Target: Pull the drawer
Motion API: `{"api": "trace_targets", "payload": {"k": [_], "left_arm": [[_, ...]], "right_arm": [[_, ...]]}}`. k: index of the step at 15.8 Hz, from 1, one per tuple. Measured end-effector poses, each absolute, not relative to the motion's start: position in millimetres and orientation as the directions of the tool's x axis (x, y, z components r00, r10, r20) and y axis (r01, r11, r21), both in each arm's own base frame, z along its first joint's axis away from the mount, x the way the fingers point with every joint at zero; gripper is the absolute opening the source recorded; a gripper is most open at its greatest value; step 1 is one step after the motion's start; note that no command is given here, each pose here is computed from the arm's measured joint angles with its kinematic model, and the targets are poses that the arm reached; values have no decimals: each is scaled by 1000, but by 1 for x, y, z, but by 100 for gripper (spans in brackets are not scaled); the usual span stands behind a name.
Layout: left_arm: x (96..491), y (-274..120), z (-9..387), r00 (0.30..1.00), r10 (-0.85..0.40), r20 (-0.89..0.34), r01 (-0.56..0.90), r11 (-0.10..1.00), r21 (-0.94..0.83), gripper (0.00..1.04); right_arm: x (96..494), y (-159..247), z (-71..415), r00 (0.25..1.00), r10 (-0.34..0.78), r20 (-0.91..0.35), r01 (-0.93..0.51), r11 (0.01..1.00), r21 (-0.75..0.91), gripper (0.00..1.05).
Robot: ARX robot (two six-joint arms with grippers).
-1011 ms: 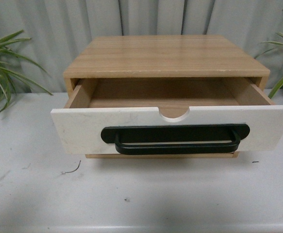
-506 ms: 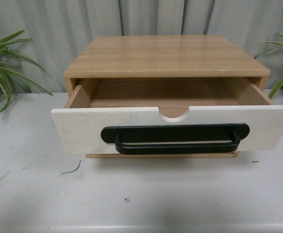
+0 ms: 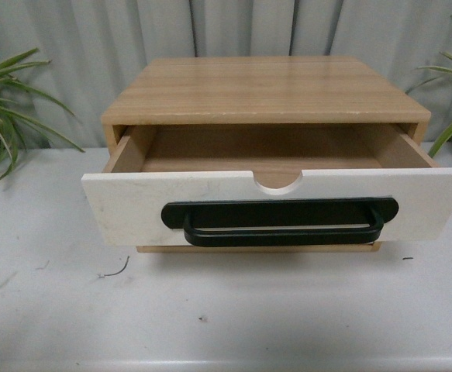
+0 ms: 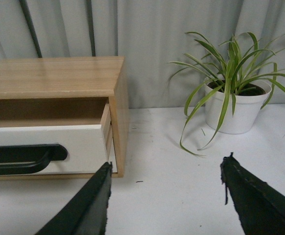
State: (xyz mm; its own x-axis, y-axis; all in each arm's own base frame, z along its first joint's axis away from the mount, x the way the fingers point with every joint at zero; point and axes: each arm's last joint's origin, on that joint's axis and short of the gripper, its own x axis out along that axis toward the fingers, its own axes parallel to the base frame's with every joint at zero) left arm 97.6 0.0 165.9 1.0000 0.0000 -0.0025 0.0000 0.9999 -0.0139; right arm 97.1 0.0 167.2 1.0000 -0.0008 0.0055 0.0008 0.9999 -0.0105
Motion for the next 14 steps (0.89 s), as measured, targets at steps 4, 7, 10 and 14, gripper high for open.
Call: {"api": "trace_targets", "payload": {"k": [4, 7, 10, 14], "left_arm": [[98, 0, 166, 1000, 0, -2, 0, 1000, -12, 98], [98, 0, 166, 1000, 0, -2, 0, 1000, -11, 98], [98, 0, 166, 1000, 0, -2, 0, 1000, -11, 98], [98, 0, 166, 1000, 0, -2, 0, 1000, -11, 98]], "right_arm": [[97, 0, 167, 1000, -1, 6, 1, 1000, -10, 100], [97, 0, 167, 1000, -1, 6, 1, 1000, -10, 98], [97, 0, 167, 1000, -1, 6, 1, 1000, -10, 98], [97, 0, 167, 1000, -1, 6, 1, 1000, -10, 98]]}}
